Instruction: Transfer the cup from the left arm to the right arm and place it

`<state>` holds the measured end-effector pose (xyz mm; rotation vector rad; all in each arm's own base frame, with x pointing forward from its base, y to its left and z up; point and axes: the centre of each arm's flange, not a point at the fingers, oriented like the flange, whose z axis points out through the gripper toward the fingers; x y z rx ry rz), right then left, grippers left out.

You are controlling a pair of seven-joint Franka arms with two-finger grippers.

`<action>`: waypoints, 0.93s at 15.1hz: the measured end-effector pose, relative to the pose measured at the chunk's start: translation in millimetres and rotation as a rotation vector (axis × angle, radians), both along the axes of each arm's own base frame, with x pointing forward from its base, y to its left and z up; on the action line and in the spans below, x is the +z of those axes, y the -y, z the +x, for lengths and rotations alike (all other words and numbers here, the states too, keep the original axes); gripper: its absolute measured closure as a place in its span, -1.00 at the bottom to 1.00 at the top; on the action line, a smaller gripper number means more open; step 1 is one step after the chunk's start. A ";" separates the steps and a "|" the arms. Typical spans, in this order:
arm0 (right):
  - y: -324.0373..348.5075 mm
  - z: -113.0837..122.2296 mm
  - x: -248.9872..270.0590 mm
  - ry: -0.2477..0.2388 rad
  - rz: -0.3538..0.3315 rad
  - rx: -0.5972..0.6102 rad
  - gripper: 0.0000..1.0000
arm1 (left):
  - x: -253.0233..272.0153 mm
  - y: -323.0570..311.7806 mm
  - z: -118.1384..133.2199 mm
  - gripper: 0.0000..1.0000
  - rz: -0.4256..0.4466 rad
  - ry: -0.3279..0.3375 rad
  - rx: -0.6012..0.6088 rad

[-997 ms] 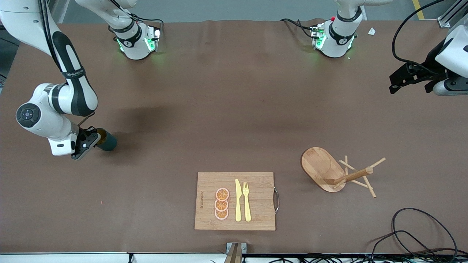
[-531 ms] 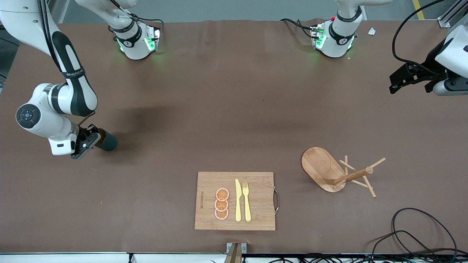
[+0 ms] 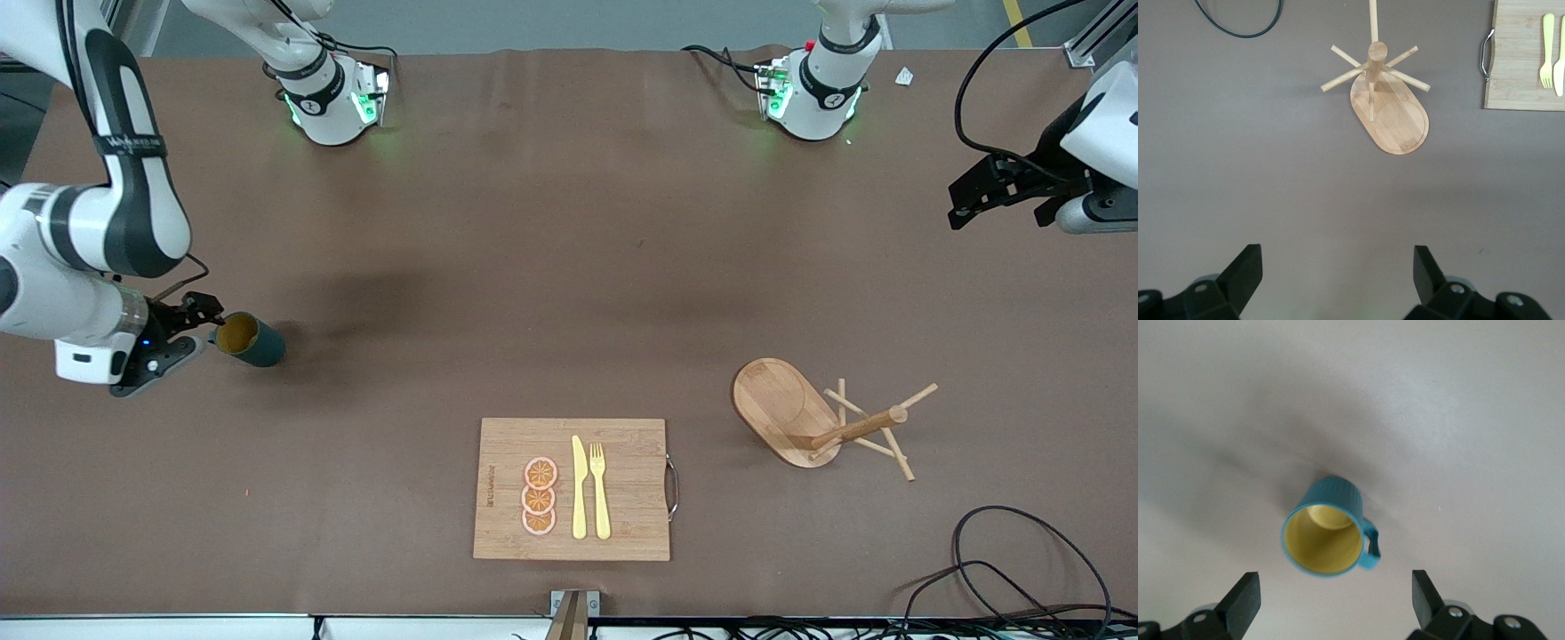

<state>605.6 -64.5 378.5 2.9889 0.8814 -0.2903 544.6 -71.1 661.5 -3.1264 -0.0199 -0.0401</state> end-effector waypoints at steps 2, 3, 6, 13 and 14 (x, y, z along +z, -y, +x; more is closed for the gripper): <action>-1.4 6.2 39.2 -0.002 -0.018 -0.096 -1.00 | 0.0 -0.3 0.1 -1.00 0.000 0.000 0.000; -1.6 7.7 55.0 -0.005 -0.029 -0.158 -1.00 | 0.0 -0.4 0.1 -1.00 0.000 0.000 0.000; -11.4 10.0 93.6 -0.002 -0.057 -0.303 -1.00 | 0.0 -1.4 0.2 -1.00 0.000 0.000 0.002; -12.2 11.3 152.2 0.023 -0.061 -0.359 -1.00 | 0.0 -5.4 0.8 -1.00 0.000 0.001 0.010; -10.7 10.6 160.4 0.025 -0.061 -0.363 -1.00 | 0.0 -5.4 0.8 -1.00 0.000 0.001 0.010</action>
